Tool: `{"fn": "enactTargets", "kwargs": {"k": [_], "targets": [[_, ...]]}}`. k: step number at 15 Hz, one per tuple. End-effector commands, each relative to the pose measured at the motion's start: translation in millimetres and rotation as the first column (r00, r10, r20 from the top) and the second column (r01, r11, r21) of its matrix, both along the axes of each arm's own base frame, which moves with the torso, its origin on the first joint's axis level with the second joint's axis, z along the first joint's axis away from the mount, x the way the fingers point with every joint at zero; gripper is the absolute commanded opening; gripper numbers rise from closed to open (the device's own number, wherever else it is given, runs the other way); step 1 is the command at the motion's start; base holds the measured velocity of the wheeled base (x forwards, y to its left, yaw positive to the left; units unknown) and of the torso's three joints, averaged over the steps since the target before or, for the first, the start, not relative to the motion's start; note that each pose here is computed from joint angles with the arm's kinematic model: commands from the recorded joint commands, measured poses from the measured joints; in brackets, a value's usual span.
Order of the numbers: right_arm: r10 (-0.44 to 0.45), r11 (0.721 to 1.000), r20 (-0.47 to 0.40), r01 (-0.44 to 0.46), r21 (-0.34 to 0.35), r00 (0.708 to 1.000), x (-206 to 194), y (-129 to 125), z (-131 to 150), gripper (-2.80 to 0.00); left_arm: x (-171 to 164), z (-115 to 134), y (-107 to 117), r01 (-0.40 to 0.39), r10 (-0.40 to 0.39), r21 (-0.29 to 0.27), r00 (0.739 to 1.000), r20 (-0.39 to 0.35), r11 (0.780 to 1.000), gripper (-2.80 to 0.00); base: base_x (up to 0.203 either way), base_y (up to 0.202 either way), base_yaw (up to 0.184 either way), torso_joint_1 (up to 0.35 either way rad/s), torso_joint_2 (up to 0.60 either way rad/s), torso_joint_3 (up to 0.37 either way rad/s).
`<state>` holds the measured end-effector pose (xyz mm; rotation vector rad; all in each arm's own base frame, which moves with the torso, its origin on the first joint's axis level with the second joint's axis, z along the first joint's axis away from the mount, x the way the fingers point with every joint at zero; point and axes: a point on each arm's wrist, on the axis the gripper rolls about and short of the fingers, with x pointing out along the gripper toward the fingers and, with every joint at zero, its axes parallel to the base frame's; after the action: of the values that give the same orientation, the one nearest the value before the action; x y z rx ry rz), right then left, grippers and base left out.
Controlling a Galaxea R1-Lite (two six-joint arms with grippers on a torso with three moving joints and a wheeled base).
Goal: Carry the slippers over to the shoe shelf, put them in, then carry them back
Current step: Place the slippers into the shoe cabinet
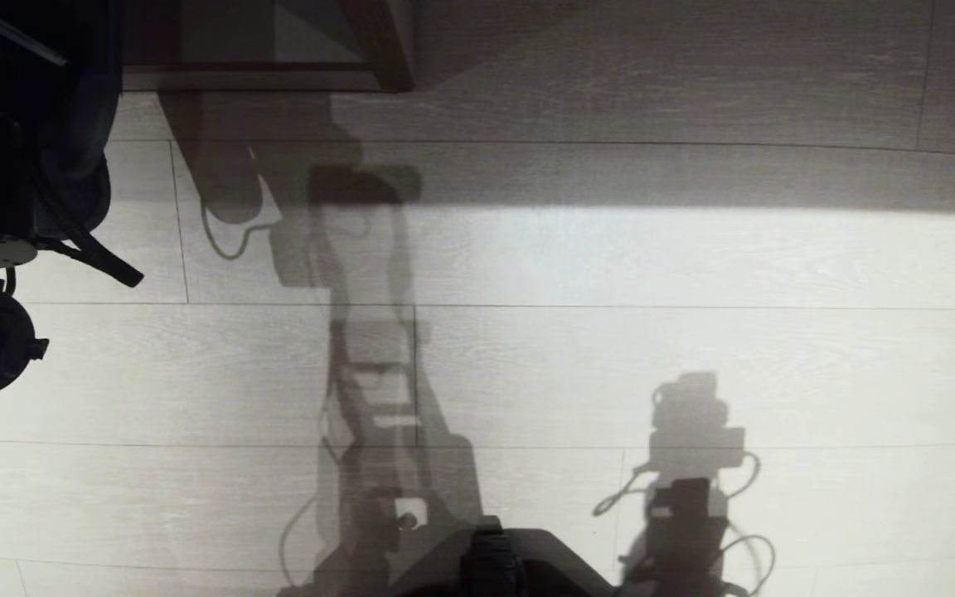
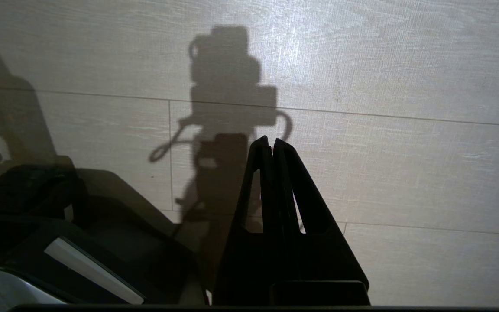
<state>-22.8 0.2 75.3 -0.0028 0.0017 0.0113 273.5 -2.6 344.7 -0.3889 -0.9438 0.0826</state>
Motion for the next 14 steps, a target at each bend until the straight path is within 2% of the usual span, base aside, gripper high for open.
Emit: {"fn": "enactTargets", "kwargs": {"k": [1, 6, 9, 14], "targets": [[0.000, 1.000, 0.001, 0.000, 0.000, 1.000, 0, 0, 0, -2.80, 15, 3, -6, 0.023, -0.023, -0.004, 0.999, 0.028, 1.000, -2.80, 0.000, 0.000, 0.000, 0.000, 0.00, 0.000], [0.000, 1.000, 0.002, 0.000, 0.000, 1.000, 0, 0, 0, -2.80, 27, 12, -16, 0.080, -0.081, 0.021, 0.994, 0.078, 0.997, -2.80, 0.000, 0.000, 0.000, 0.000, 0.00, 0.000], [0.000, 1.000, 0.001, 0.000, 0.000, 1.000, 0, 0, 0, -2.80, 55, 11, -24, 0.146, -0.159, 0.126, 0.983, 0.097, 0.981, -2.80, 0.000, 0.000, 0.000, 0.000, 0.00, 0.000], [0.001, 1.000, 0.002, -0.001, 0.000, 1.000, 0, 0, 0, -2.80, 71, 8, -24, 0.147, -0.165, 0.155, 0.981, 0.105, 0.977, -2.80, 0.000, 0.000, 0.000, 0.000, 0.00, 0.000]]}}
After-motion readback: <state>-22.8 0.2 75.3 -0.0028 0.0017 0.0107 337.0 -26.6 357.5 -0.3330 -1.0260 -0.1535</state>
